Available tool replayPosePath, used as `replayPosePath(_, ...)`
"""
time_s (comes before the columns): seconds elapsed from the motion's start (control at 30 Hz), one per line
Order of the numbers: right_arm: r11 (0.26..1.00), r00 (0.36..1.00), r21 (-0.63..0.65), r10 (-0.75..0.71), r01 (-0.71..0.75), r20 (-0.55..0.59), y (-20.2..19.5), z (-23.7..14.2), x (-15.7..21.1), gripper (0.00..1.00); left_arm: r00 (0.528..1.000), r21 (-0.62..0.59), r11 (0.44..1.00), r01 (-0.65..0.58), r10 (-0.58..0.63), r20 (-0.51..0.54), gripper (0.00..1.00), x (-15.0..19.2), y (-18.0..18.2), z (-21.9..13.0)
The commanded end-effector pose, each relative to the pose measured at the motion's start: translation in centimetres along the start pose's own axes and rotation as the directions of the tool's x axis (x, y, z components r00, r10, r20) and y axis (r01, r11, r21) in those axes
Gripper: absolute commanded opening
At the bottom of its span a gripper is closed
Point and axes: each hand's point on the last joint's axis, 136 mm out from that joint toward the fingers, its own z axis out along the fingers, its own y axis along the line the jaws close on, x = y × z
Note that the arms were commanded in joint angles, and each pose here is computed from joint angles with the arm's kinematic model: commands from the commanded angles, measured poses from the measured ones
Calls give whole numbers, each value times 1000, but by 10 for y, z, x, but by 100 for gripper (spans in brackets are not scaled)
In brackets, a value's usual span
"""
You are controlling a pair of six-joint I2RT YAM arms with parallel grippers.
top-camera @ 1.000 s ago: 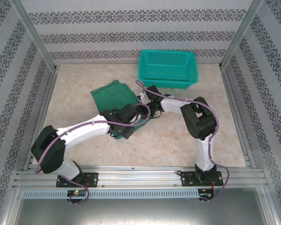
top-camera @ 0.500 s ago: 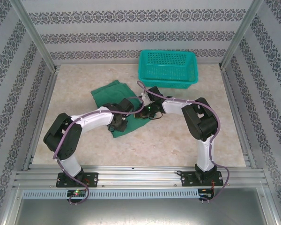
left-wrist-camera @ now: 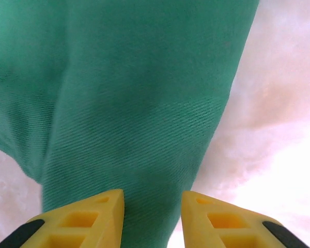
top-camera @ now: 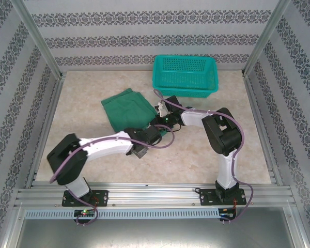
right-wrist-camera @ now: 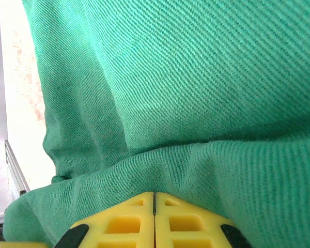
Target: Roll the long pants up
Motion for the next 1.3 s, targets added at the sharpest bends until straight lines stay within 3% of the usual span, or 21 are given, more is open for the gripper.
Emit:
replayPosePath(0.0, 981, 988, 145, 142, -131, -67, -50, 2, 32, 9, 988, -105, 986, -127, 116, -103, 36, 12, 9, 11)
replayPosePath(0.33, 980, 987, 137, 151, -141, -61, -50, 0, 29, 8, 972, -118, 971, -206, 189, -139, 48, 12, 2, 24)
replayPosePath(0.57, 980, 986, 133, 154, -145, -60, -50, 1, 27, 8, 966, -169, 958, -233, 208, -154, 51, 12, 8, 27)
replayPosePath(0.7, 981, 986, 131, 155, -146, -62, -49, 1, 25, 8, 974, -220, 950, -219, 198, -113, 51, 3, 16, 14)
replayPosePath(0.73, 981, 986, 131, 153, -143, -63, -48, 1, 25, 8, 976, -241, 947, -213, 194, -100, 71, 0, 20, 10)
replayPosePath(0.77, 981, 986, 133, 152, -143, -63, -49, 1, 25, 8, 979, -267, 943, -200, 184, -86, 99, -3, 24, 6)
replayPosePath(1.1, 979, 986, 141, 157, -146, -65, -48, 0, 25, 8, 964, -215, 945, -246, 215, -155, 100, -5, 12, 35)
replayPosePath(1.27, 979, 986, 144, 153, -143, -61, -47, -3, 25, 8, 951, -141, 952, -270, 241, -192, 88, 0, -3, 59)
